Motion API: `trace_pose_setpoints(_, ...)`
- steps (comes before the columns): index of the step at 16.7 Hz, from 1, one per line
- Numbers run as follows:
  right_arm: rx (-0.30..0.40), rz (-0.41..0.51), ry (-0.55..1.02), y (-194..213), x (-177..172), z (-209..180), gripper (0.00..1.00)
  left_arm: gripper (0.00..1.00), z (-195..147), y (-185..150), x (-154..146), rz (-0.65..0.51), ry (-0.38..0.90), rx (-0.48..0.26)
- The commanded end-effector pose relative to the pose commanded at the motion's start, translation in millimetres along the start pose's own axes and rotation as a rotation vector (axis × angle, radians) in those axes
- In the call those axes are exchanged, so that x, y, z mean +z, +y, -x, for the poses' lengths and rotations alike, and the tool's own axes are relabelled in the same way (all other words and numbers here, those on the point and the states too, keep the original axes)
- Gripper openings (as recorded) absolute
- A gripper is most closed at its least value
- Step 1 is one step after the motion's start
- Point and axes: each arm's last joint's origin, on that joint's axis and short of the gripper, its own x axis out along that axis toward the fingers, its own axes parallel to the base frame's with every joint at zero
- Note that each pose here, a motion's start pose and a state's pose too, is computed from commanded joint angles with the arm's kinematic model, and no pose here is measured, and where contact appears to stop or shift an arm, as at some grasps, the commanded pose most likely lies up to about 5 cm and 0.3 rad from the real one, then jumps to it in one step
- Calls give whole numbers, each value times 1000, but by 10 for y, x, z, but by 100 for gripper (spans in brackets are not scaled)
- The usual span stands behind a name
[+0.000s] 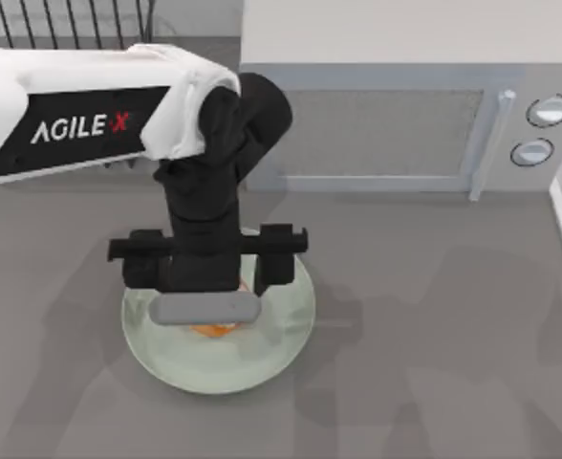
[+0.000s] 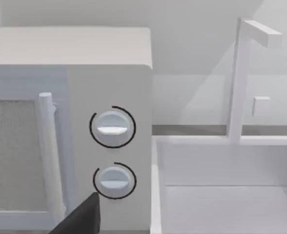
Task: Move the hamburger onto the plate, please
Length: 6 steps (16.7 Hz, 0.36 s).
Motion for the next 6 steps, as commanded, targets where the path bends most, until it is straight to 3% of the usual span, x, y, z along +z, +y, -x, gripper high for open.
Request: trace_pose_setpoints(6, 0, 0, 0, 0, 0, 0, 100, 100, 0, 0, 0, 0, 0, 0)
